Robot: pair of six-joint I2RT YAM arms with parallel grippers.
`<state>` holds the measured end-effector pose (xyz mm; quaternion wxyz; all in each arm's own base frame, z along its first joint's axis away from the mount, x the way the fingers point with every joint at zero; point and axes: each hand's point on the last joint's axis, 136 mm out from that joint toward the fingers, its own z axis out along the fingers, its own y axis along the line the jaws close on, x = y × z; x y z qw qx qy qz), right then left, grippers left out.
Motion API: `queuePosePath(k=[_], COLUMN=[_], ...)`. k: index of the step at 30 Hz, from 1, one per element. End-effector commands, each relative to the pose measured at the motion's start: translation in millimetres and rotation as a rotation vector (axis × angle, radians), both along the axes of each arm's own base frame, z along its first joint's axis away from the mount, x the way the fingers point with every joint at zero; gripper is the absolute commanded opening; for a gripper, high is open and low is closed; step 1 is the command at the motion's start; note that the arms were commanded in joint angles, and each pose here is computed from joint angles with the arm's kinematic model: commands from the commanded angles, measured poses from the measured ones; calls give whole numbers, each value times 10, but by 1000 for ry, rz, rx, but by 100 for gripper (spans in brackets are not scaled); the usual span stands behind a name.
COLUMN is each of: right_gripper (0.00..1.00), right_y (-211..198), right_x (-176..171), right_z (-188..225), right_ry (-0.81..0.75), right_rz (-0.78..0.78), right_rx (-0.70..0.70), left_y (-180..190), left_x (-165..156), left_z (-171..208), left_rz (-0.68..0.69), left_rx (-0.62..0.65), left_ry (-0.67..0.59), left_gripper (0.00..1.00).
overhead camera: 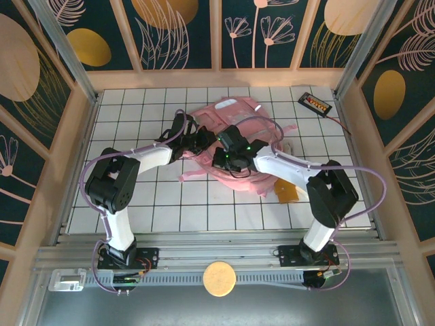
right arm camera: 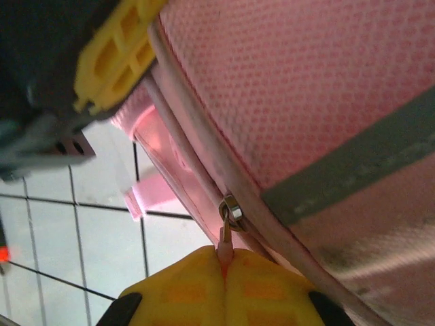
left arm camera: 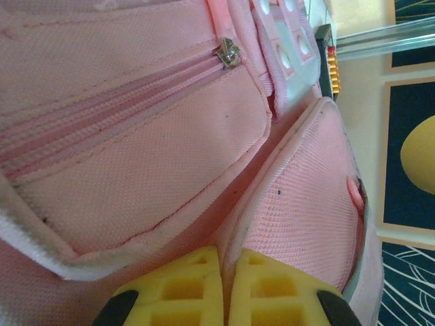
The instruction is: Pack the student bag
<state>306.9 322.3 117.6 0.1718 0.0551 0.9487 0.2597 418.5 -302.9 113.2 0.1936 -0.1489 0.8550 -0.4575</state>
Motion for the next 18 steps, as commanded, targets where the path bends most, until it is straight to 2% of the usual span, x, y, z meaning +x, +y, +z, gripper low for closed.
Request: queuePosePath(k=[1,7,12,16,17,18], right_gripper=[0,0,0,2,21,49], right_y=[177,364,347,438,472,491], right_x=[489,623,795,877,869,848], right_z=[365,174,258,393,404,396], right_ry=[-49,81,64,33,36,46], right_rz=[-204,-359,-489,-473,-454,-440], right_rx=[236,424,596,672,680,672], left_y=[-189,-180,-150,-143,-136,-127], left_x=[-169,-233,-280,-289,-286,-277], left_z=[253,240,207,209,215,234], left_rz=[-63,-69,-66,-67,-67,-66], left_rx=[-71,-74,-73,-73,-66,-57], left_ry=[-25,-21,-14,-16,-20,-26], left_gripper=[0,0,0,0,0,0])
